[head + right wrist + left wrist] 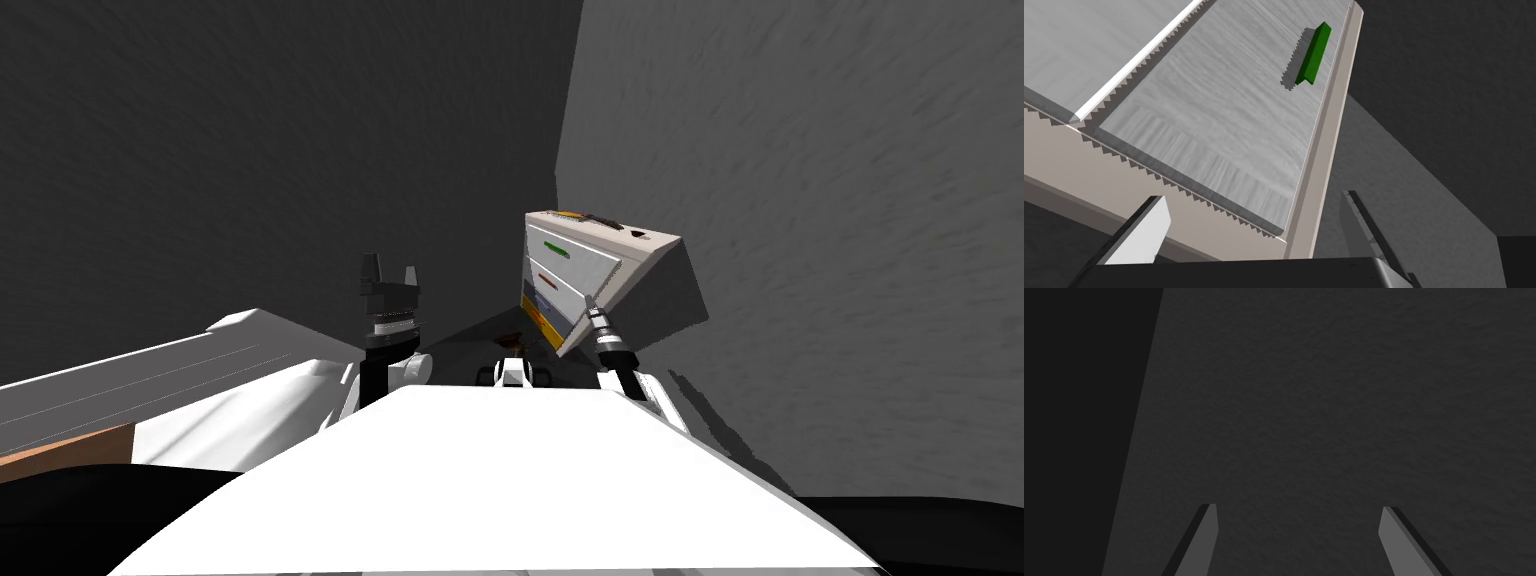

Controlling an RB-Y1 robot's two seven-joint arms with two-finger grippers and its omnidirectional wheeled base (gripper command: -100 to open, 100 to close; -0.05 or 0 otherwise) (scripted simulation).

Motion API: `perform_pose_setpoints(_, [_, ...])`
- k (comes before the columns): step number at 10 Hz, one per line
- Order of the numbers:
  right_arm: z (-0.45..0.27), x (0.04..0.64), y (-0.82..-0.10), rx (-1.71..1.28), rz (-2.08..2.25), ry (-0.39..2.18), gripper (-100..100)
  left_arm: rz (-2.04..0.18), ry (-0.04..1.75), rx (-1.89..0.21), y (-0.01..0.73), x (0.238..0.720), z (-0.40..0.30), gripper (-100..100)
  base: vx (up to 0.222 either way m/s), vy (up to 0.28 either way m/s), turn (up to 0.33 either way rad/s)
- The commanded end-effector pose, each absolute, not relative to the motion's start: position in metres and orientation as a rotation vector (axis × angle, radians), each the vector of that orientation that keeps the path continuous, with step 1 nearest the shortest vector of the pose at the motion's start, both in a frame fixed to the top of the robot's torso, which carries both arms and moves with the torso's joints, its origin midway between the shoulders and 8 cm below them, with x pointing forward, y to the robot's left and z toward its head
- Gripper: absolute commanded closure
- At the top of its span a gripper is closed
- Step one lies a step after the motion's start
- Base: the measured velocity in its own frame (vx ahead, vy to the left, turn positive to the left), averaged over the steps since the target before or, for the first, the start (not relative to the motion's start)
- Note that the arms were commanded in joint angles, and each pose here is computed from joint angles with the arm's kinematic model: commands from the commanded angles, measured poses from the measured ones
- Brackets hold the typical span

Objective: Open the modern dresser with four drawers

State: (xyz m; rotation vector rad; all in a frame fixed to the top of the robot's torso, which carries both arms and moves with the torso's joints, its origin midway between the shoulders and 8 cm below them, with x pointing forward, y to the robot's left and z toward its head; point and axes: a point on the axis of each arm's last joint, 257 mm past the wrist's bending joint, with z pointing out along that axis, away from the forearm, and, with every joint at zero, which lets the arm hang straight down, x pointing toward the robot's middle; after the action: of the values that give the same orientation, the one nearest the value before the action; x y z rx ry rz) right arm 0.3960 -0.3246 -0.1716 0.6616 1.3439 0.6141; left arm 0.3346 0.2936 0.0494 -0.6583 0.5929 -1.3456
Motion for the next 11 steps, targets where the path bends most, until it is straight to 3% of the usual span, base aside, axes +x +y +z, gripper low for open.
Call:
perform_pose_setpoints(1, [-0.202, 0.393, -0.343, 0.680, 0.494, 1.425, -100, -1.346, 0.593, -0.658, 0.294, 0.335, 0.049, 0, 0.069, 0.006, 0.102])
perform_pose_setpoints(11, [-0.309, 0.352, -0.435, 0.722, -0.040, 1.719, -100, -1.346, 0.593, -0.658, 0.294, 0.335, 0.049, 0, 0.059, 0.005, 0.151])
